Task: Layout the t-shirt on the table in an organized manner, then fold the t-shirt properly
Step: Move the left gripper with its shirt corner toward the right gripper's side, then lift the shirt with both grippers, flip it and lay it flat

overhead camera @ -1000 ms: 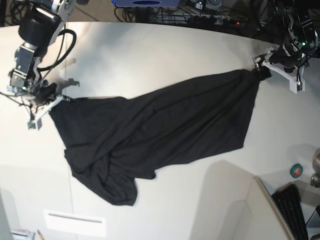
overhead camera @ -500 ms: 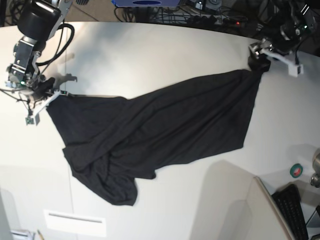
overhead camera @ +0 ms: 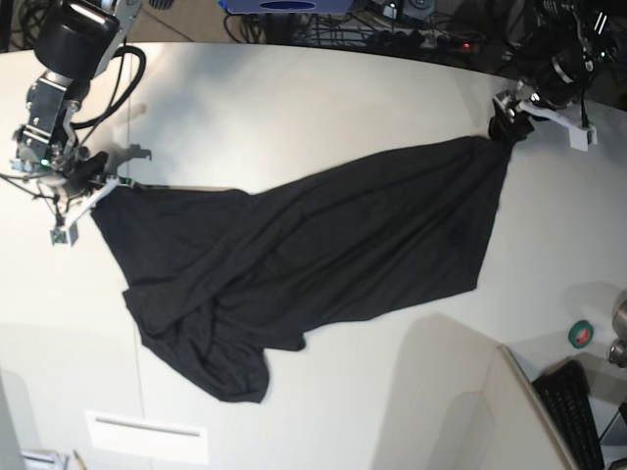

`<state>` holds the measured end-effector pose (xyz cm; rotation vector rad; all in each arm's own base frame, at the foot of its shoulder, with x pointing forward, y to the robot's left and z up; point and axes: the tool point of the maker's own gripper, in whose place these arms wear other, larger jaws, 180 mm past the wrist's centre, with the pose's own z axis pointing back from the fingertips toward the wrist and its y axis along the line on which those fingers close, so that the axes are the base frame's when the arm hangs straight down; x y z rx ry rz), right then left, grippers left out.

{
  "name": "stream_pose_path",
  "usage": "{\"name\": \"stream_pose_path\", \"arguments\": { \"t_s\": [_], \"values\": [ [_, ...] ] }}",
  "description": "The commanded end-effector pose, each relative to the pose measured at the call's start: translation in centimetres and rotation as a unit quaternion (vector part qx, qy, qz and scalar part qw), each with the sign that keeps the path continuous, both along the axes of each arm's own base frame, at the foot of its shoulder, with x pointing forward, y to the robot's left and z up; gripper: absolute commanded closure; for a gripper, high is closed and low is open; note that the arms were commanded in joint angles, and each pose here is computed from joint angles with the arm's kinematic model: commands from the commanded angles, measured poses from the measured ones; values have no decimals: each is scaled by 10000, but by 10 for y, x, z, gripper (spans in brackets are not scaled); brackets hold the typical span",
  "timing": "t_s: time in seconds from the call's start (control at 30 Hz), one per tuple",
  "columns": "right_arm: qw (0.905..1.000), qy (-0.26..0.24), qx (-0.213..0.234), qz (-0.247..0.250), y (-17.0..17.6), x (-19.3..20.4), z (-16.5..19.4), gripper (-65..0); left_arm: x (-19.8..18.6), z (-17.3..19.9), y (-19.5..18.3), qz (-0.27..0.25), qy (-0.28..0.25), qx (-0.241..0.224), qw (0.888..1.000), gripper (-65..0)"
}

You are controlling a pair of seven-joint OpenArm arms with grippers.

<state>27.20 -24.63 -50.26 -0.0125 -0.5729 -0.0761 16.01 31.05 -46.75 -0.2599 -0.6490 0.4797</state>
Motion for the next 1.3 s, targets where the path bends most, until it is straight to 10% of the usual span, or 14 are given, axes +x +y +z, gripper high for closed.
{"name": "stream_pose_path", "arguments": {
  "t_s": [0.0, 0.37, 0.63, 1.27],
  "values": [
    [9999, -143, -87, 6, -7, 9, 9, 0, 4, 3, 7, 1, -68, 27, 10000, -650],
    [9999, -132, -100, -7, -9, 8, 9, 0, 12, -15, -30, -454, 120, -306, 9984, -642],
    [9994, -124, -318, 13, -19, -9, 14, 0, 13, -15, -29, -440, 100, -298, 9985, 0],
    [9855, -993, -1378, -7, -35, 5, 130, 0, 100, 72, -23, -1405, -432, 1387, 9794, 0]
  ]
}}
